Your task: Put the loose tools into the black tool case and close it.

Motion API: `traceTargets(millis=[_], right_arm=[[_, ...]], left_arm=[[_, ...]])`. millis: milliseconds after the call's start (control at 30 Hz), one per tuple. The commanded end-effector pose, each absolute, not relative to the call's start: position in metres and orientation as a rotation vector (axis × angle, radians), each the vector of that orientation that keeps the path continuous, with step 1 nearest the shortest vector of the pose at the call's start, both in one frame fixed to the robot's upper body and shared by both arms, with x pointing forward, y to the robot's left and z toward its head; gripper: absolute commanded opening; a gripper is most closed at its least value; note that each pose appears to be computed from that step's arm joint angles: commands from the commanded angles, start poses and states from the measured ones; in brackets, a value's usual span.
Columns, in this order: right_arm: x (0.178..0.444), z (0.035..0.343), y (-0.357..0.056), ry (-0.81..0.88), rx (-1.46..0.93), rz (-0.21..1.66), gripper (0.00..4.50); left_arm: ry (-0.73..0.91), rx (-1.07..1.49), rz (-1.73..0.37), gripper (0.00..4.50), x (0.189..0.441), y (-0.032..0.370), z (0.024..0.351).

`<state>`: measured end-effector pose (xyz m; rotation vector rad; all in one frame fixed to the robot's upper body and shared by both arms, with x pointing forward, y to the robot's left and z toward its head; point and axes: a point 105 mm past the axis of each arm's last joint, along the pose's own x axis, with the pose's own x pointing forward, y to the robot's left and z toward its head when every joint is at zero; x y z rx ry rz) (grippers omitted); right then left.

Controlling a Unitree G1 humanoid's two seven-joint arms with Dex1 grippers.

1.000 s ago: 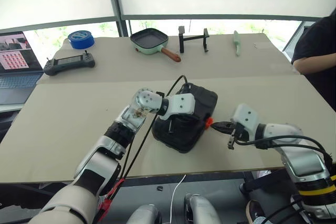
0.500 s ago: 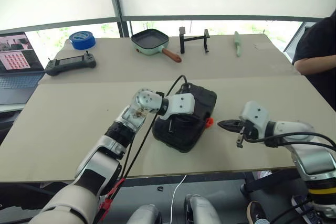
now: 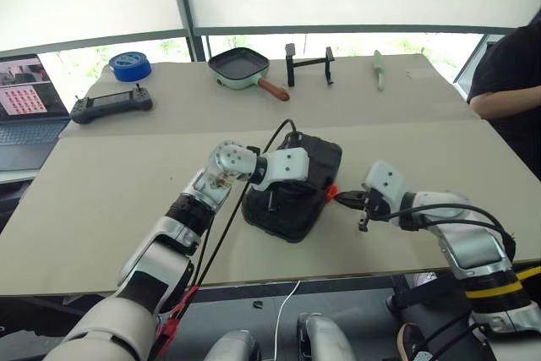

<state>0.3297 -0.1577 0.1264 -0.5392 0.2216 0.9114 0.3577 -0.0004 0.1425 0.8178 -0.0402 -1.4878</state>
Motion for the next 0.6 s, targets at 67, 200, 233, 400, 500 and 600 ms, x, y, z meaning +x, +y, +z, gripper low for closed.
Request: traceTargets(millis=[67, 200, 233, 400, 500, 600], right_arm=[[0.329, 0.163, -0.142, 0.08, -0.583, 0.937, 0.0], [0.329, 0.155, -0.144, 0.106, -0.59, 0.933, 0.0], [0.329, 0.153, -0.145, 0.113, -0.591, 0.931, 0.0], [0.329, 0.158, -0.157, 0.124, -0.593, 0.905, 0.0], [0.329, 0.161, -0.173, 0.15, -0.587, 0.874, 0.0], [0.33, 0.151, -0.181, 0.191, -0.616, 0.862, 0.0]], left_arm=[[0.089, 0.84, -1.48, 0.07, 0.358, 0.013, 0.111], [0.09, 0.828, -1.476, 0.07, 0.358, 0.012, 0.11], [0.091, 0.825, -1.472, 0.07, 0.358, 0.013, 0.11], [0.098, 0.815, -1.443, 0.07, 0.361, 0.022, 0.112], [0.099, 0.826, -1.422, 0.07, 0.364, 0.029, 0.114], [0.096, 0.824, -1.358, 0.07, 0.375, 0.044, 0.127]])
